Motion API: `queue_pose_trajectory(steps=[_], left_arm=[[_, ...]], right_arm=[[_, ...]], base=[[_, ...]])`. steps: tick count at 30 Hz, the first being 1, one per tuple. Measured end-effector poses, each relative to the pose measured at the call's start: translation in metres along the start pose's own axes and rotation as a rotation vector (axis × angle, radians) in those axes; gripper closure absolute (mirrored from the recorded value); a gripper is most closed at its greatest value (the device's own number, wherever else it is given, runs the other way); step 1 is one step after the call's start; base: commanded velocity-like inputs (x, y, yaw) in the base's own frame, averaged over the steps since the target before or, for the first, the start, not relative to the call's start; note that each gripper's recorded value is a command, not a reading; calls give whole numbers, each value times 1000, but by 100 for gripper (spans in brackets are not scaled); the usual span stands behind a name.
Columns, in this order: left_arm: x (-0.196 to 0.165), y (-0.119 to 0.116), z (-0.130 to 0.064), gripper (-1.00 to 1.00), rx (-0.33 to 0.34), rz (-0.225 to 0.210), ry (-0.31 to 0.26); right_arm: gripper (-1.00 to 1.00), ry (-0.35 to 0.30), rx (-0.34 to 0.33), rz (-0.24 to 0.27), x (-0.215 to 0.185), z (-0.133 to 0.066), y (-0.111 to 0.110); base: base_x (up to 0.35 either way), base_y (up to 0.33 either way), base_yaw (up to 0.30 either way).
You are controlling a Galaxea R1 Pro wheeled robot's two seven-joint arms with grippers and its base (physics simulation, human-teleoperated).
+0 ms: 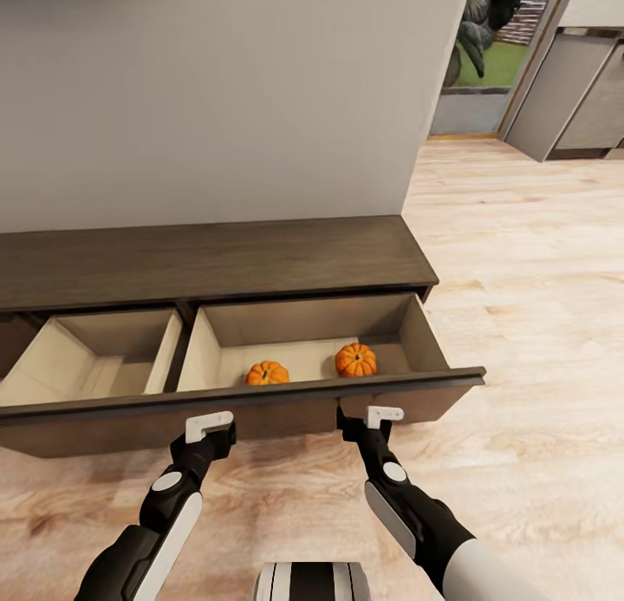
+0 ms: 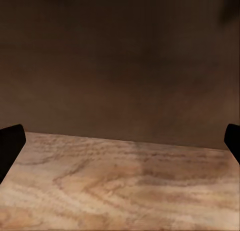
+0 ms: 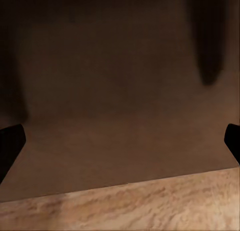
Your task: Place each of the two pumpkins and all three candles from the living room inside a cabinet in the living room (use any cabinet), then make sure every cabinet is closed, and position the cauldron so it is next to a table in the living room.
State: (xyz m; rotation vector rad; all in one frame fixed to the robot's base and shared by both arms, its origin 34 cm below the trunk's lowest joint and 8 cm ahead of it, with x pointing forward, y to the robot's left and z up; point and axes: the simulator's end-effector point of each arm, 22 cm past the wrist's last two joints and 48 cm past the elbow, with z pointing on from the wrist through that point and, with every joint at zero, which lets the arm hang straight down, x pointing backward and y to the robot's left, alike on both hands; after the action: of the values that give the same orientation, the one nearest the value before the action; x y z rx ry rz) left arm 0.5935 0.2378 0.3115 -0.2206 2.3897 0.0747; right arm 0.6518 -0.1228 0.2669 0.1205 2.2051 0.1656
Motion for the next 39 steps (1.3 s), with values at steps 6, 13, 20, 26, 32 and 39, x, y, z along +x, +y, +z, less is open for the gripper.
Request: queue_pose_trajectory(steps=[6,13,20,26,32,39], left_arm=[[0,0,0,-100,0,1,0],[0,-1,0,-100,1,0,0],[0,-1,0,-100,1,1,0],[0,-1,0,-100,1,1,0],[0,-1,0,-100,1,0,0],[0,-1,0,-100,1,1,0]], right_arm=[[-100,-8,2,1,-2,0,-1],[-100,-8,-2,-3,-2,0,-1],[-100,-7,-2,-4,-1,0,-2],[-100,-7,-2,-4,-1,0,-2],[-100,-8,-2,-5,-2,0,-2],[-100,-8,-1,-5,-2,0,-2]], base=[[109,41,0],[187,7,0],[275,0,0],[277,0,0],[277,0,0],[274,0,0]])
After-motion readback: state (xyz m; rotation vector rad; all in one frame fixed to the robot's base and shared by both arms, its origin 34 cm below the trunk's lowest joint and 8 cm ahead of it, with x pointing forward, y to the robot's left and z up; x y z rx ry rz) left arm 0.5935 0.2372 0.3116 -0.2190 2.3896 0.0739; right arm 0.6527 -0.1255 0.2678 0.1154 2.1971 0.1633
